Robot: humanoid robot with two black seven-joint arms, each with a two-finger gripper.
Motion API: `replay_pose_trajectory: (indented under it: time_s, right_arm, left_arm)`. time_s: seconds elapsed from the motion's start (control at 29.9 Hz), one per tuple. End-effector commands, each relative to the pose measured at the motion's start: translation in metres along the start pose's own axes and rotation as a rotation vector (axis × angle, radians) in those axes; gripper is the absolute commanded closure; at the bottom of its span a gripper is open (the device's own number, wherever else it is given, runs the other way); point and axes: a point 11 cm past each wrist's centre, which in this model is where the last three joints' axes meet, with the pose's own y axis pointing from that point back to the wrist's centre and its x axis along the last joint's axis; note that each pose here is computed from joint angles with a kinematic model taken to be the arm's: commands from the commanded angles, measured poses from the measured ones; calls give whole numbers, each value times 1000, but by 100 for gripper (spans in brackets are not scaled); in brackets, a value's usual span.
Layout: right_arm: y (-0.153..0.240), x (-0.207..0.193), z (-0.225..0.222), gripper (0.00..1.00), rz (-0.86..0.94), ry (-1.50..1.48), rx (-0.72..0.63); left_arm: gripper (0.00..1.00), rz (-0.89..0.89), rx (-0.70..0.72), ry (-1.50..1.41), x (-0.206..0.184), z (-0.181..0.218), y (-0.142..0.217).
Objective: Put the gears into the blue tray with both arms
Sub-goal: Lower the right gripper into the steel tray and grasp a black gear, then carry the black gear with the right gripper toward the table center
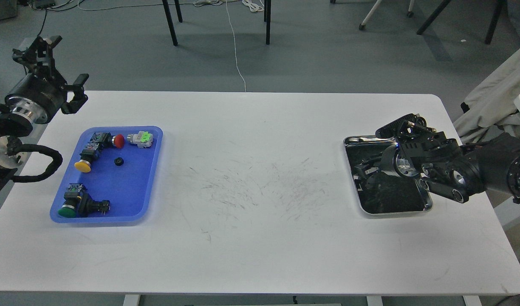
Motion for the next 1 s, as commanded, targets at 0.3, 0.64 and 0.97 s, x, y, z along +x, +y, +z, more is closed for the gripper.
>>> replay_pose_trajectory:
  time_s: [0.3,0.64,0.97]
  right_arm:
    - [12,44,-2,99,100,-34,17]
    - [37,119,-13,99,274,-58,51]
    - [42,179,-83,99,461,-70,193]
  left_arm:
    - [2,2,4,-7,2,1,1]
    - [2,3,-2,-9,4,6,1]
    - [2,14,-12,-27,15,18,7]
